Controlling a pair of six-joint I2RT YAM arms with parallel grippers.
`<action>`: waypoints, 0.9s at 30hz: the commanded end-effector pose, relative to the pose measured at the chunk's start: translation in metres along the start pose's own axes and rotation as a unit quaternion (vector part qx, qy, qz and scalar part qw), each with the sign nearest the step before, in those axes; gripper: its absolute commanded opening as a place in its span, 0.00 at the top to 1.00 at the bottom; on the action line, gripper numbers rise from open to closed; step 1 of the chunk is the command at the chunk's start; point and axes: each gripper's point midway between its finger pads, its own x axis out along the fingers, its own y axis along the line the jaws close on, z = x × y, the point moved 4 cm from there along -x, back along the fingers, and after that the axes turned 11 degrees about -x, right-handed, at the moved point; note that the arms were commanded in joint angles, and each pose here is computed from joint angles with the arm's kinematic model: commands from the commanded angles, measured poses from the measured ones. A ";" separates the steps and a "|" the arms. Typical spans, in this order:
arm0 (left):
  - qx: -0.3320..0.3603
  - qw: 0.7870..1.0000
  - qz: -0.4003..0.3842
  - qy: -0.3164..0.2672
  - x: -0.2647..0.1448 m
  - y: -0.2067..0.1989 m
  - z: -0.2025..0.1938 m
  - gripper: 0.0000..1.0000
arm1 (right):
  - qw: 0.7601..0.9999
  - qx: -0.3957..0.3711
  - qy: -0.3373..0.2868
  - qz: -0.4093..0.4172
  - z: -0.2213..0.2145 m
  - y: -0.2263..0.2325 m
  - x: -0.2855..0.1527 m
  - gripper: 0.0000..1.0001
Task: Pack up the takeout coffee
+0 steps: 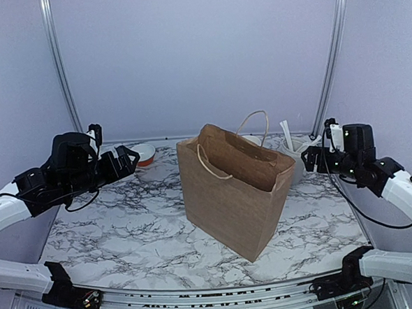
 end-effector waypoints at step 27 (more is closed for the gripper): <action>0.067 0.993 0.073 -0.069 0.040 0.143 0.019 0.01 | 0.938 -0.049 -0.237 -0.246 -0.073 -0.084 0.061 0.00</action>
